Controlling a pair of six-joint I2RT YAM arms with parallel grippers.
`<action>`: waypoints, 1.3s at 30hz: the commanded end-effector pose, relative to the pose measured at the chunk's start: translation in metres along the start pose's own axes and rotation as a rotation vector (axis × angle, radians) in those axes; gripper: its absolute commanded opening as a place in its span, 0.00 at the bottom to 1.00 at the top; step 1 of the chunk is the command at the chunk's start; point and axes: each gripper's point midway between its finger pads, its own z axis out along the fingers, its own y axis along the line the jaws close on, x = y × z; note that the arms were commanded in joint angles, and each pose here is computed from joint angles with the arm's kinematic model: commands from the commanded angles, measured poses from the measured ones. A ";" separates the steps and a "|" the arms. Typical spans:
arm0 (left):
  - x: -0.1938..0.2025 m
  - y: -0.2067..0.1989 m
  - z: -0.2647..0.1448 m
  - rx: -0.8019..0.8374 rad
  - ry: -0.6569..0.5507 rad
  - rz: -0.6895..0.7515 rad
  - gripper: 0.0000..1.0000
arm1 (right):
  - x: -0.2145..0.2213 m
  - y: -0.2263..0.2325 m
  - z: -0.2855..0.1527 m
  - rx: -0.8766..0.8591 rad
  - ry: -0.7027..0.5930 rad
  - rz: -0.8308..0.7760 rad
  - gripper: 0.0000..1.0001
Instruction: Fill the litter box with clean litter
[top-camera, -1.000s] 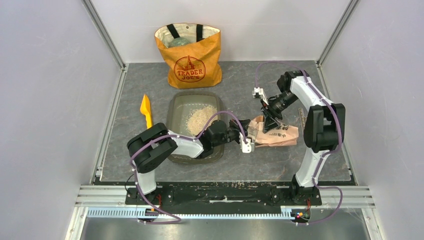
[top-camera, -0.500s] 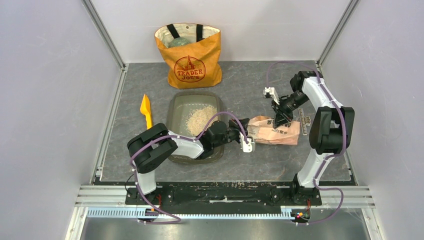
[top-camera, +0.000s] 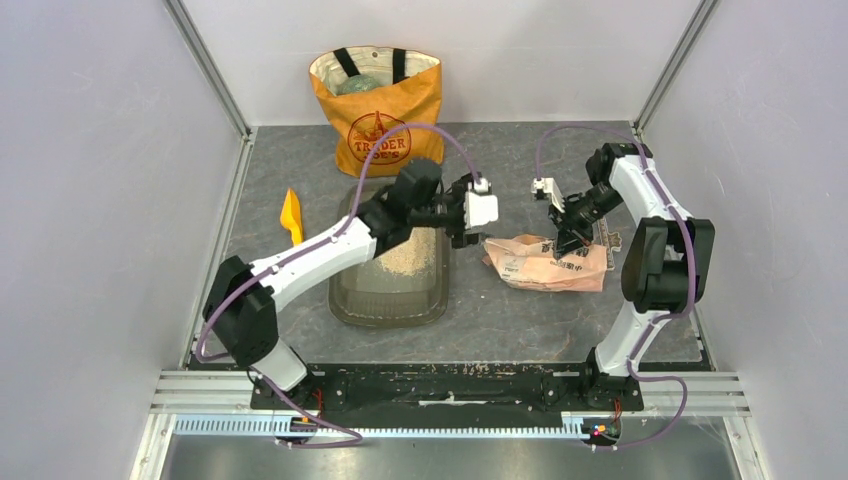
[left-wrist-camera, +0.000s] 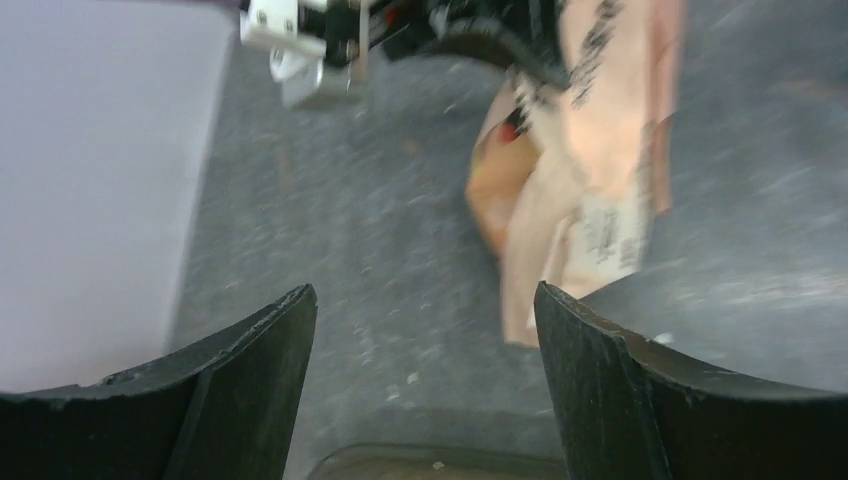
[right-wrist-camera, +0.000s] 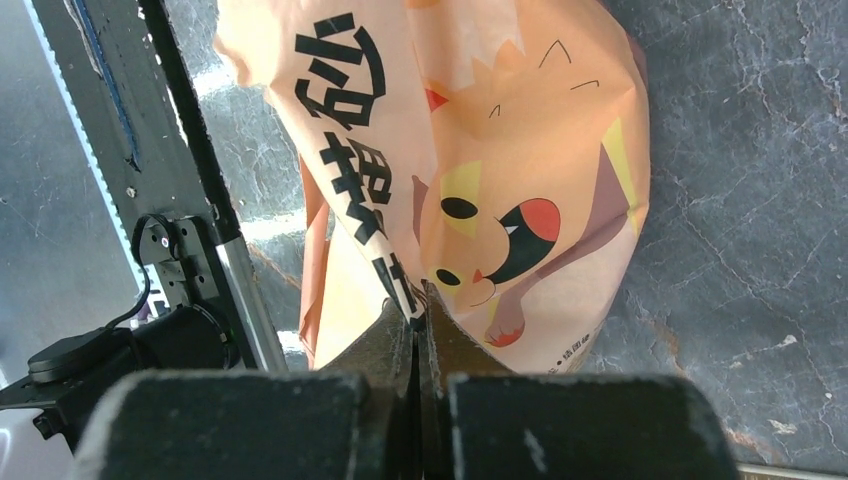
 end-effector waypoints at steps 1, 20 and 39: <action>-0.016 -0.060 -0.008 0.394 0.036 -0.554 0.87 | 0.011 0.035 -0.019 -0.020 0.066 0.025 0.00; 0.034 -0.077 0.077 0.554 0.144 -1.058 0.79 | 0.002 0.030 -0.021 0.090 0.011 -0.010 0.00; 0.034 -0.046 0.029 0.393 0.102 -0.599 0.02 | 0.045 0.030 -0.037 0.011 0.162 0.064 0.40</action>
